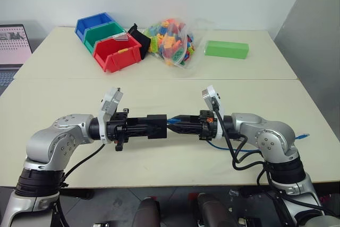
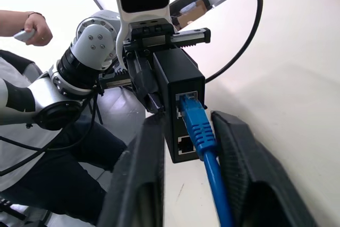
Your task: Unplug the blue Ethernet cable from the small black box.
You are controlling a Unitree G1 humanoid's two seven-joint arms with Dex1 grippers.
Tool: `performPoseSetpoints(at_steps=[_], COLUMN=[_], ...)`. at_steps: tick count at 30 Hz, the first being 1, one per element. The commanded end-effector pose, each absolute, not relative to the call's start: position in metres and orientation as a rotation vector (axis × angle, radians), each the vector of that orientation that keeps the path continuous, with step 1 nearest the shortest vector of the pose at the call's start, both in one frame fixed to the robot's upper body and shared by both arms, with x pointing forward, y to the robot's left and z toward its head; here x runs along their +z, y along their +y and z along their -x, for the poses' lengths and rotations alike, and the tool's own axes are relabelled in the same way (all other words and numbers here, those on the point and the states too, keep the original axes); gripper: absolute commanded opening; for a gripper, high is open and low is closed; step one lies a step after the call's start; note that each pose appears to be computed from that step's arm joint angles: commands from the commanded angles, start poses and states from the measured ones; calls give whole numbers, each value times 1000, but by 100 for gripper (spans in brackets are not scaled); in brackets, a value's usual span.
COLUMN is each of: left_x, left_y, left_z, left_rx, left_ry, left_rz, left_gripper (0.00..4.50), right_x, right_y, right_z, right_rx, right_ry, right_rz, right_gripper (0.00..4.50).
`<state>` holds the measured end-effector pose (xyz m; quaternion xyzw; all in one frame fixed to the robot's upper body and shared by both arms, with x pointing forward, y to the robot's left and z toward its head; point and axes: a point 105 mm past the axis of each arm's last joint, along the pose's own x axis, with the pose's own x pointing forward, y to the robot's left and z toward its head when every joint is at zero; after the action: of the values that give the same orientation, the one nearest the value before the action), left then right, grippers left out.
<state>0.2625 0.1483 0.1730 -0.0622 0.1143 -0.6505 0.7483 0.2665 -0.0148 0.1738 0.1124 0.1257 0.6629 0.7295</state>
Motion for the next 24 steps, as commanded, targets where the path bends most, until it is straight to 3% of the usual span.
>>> performPoseSetpoints(at_steps=[1, 4, 24], left_x=[182, 181, 182], left_y=[146, 146, 155], left_z=[-257, -257, -262], left_rx=[-1450, -1453, -1406], left_ry=[213, 217, 217], left_rz=[112, 111, 147], left_gripper=[78, 78, 78], right_x=[187, 187, 184], right_y=[-13, -14, -38], right_z=[-261, -260, -260], right_rx=[1504, 1511, 1488], right_ry=[238, 243, 291], right_rz=[-258, -259, -239], right_gripper=[49, 1, 2])
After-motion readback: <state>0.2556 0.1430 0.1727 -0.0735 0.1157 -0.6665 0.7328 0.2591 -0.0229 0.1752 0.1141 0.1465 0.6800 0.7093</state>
